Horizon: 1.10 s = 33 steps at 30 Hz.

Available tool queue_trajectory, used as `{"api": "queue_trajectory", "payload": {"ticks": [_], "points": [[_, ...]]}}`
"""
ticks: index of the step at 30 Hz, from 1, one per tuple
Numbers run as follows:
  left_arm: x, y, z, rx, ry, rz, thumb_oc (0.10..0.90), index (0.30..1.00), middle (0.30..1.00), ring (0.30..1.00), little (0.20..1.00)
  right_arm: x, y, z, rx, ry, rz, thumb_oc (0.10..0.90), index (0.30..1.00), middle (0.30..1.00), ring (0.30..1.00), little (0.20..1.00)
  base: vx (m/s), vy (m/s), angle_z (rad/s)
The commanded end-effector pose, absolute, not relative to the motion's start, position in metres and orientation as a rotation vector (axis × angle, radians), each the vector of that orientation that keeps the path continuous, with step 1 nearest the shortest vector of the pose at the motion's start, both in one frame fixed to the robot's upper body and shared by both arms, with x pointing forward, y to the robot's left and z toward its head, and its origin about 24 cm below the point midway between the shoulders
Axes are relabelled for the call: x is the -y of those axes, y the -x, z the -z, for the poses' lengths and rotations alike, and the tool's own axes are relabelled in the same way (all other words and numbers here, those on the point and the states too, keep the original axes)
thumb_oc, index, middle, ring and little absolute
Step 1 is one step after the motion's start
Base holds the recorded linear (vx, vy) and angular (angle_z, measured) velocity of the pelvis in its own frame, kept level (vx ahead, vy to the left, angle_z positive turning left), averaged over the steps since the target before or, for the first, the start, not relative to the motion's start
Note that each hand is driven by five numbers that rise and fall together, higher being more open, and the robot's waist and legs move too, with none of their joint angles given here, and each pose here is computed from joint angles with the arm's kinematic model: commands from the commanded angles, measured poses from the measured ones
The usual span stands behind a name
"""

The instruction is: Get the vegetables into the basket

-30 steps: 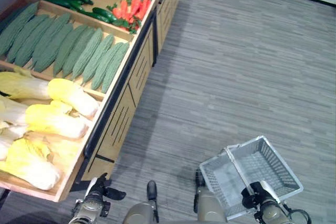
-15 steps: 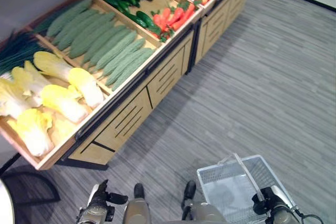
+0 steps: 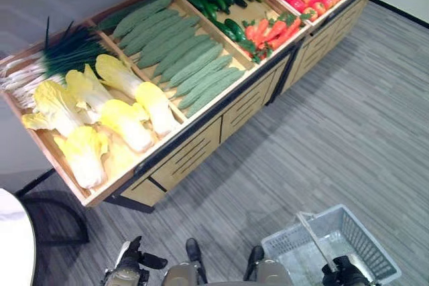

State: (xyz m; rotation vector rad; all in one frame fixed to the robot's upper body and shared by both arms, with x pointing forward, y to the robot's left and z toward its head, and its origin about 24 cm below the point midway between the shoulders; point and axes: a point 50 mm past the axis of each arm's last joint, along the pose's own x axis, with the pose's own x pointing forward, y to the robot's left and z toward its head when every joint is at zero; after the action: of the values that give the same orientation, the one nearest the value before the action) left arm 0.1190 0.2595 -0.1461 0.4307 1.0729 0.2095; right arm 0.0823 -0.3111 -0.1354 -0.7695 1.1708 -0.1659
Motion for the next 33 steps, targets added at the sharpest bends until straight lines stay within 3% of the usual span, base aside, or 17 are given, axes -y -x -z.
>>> {"api": "queue_trajectory", "payload": {"ticks": [1,6,19,22,23,25,28,30,32,33], "points": [[-0.285,-0.124,0.135,-1.03,-0.461,-0.28,0.9,1.0,1.0,1.0,1.0,0.316,-0.102,0.127,-1.09,0.84,0.144,0.4,0.3,0.3,0.3,0.3,0.13,0.188,0.05],[-0.29,-0.133,0.13,-1.007,-0.501,-0.28,0.9,1.0,1.0,1.0,1.0,0.313,-0.111,0.126,-1.053,0.799,0.177,0.4,0.3,0.3,0.3,0.3,0.19,-0.131,0.72],[-0.282,-0.129,0.135,-1.013,-0.393,-0.404,0.9,1.0,1.0,1.0,1.0,0.324,-0.092,0.125,-1.095,0.787,0.226,0.4,0.3,0.3,0.3,0.3,0.09,-0.215,0.56],[-0.319,-0.116,0.119,-0.978,-0.449,-0.797,0.9,1.0,1.0,1.0,1.0,0.315,-0.087,0.13,-1.088,0.789,0.235,0.4,0.3,0.3,0.3,0.3,0.08,-0.047,0.54],[-0.347,-0.098,0.106,-0.976,-0.433,-1.08,0.9,1.0,1.0,1.0,1.0,0.306,-0.082,0.135,-1.092,0.788,0.22,0.4,0.3,0.3,0.3,0.3,0.09,-0.006,-0.13],[-0.361,-0.094,0.096,-0.92,-0.383,-1.259,0.9,1.0,1.0,1.0,1.0,0.302,-0.075,0.138,-1.11,0.803,0.194,0.4,0.3,0.3,0.3,0.3,0.04,0.03,-0.29],[-0.375,-0.093,0.084,-0.858,-0.361,-1.365,0.9,1.0,1.0,1.0,1.0,0.302,-0.073,0.139,-1.112,0.82,0.169,0.4,0.3,0.3,0.3,0.3,0.0,0.049,-0.16],[-0.396,-0.109,0.057,-0.669,-0.356,-1.492,0.9,1.0,1.0,1.0,1.0,0.304,-0.074,0.137,-1.106,0.85,0.145,0.4,0.3,0.3,0.3,0.3,0.0,0.094,-0.09],[-0.398,-0.115,0.052,-0.626,-0.36,-1.487,0.9,1.0,1.0,1.0,1.0,0.305,-0.075,0.137,-1.105,0.855,0.14,0.4,0.3,0.3,0.3,0.3,-0.01,0.059,-0.06],[-0.407,-0.145,0.018,-0.393,-0.425,-1.476,0.9,1.0,1.0,1.0,1.0,0.305,-0.072,0.137,-1.103,0.866,0.138,0.4,0.3,0.3,0.3,0.3,-0.01,0.024,-0.07]]}}
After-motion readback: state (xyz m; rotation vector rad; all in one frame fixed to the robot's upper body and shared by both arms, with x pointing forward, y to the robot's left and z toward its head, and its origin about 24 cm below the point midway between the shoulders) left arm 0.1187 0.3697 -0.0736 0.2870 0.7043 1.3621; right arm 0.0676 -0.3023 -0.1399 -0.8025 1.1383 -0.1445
